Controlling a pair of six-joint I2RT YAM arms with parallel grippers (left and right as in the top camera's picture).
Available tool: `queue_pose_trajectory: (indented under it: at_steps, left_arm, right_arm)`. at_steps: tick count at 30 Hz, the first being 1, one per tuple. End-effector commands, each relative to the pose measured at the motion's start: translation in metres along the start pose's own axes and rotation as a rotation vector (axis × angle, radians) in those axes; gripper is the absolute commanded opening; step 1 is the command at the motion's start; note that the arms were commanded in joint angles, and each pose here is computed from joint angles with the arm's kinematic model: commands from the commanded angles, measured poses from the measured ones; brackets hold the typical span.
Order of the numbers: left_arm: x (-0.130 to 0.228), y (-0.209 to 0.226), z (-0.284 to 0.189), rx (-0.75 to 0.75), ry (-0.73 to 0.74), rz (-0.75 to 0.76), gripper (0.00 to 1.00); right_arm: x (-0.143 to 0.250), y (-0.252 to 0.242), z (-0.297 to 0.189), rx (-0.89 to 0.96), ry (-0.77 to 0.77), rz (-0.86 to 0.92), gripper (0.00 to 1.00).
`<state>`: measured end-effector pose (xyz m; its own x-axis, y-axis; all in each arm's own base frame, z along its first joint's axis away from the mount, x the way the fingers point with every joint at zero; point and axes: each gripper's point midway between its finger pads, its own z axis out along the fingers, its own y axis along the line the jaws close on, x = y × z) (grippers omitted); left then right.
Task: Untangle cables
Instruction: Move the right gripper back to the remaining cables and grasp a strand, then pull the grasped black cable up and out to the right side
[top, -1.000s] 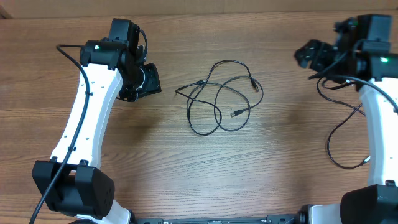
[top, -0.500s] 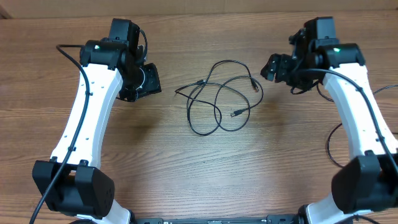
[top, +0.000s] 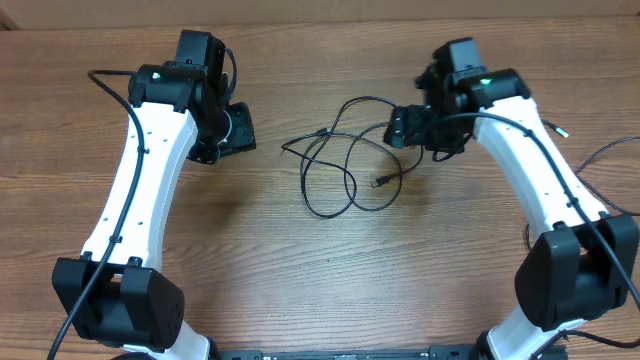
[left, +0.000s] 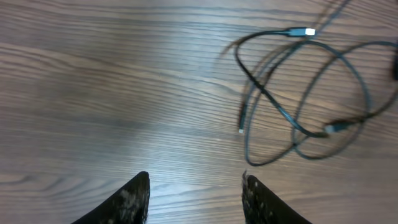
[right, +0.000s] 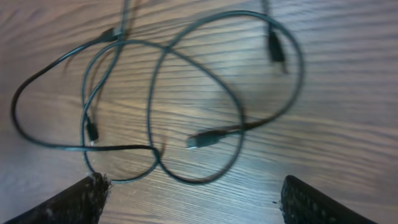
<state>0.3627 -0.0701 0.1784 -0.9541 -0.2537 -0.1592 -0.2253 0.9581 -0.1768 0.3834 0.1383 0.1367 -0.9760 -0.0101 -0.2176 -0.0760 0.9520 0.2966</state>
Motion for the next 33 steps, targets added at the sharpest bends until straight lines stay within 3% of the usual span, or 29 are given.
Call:
queue_pose_trajectory:
  at_steps: [1, 6, 8, 12, 18, 22, 25, 29, 33]
  left_arm:
    - [-0.007, 0.024, -0.002, -0.128, -0.042, -0.095, 0.50]
    - [-0.010, 0.051, -0.006, -0.197, -0.055, -0.224, 0.57]
    - [-0.014, 0.063, -0.008, -0.202, -0.058, -0.261, 0.67]
    - [-0.015, 0.084, -0.011, -0.219, -0.051, -0.316, 0.75]
    - [-0.017, 0.102, -0.013, -0.229, -0.048, -0.362, 0.77]
    - [-0.017, 0.103, -0.013, -0.230, -0.048, -0.365, 0.78]
    - [-0.017, 0.103, -0.013, -0.230, -0.048, -0.365, 0.78]
    - [-0.017, 0.103, -0.013, -0.230, -0.047, -0.365, 0.78]
    - [-0.017, 0.103, -0.013, -0.229, -0.047, -0.365, 0.78]
  right_arm:
    - [0.006, 0.025, 0.010, -0.016, 0.008, -0.149, 0.90]
    - [0.012, 0.063, 0.022, -0.046, -0.005, -0.327, 0.90]
    - [0.015, 0.081, 0.031, -0.062, -0.011, -0.406, 0.90]
    - [0.015, 0.107, 0.047, -0.089, -0.035, -0.494, 0.90]
    - [0.019, 0.135, 0.076, -0.118, -0.045, -0.559, 0.90]
    - [0.028, 0.144, 0.103, -0.123, -0.015, -0.586, 0.83]
    - [0.033, 0.143, 0.117, -0.117, 0.011, -0.588, 0.73]
    - [0.035, 0.141, 0.122, -0.114, 0.022, -0.585, 0.39]
    - [0.023, 0.145, 0.111, -0.122, -0.014, -0.580, 0.12]
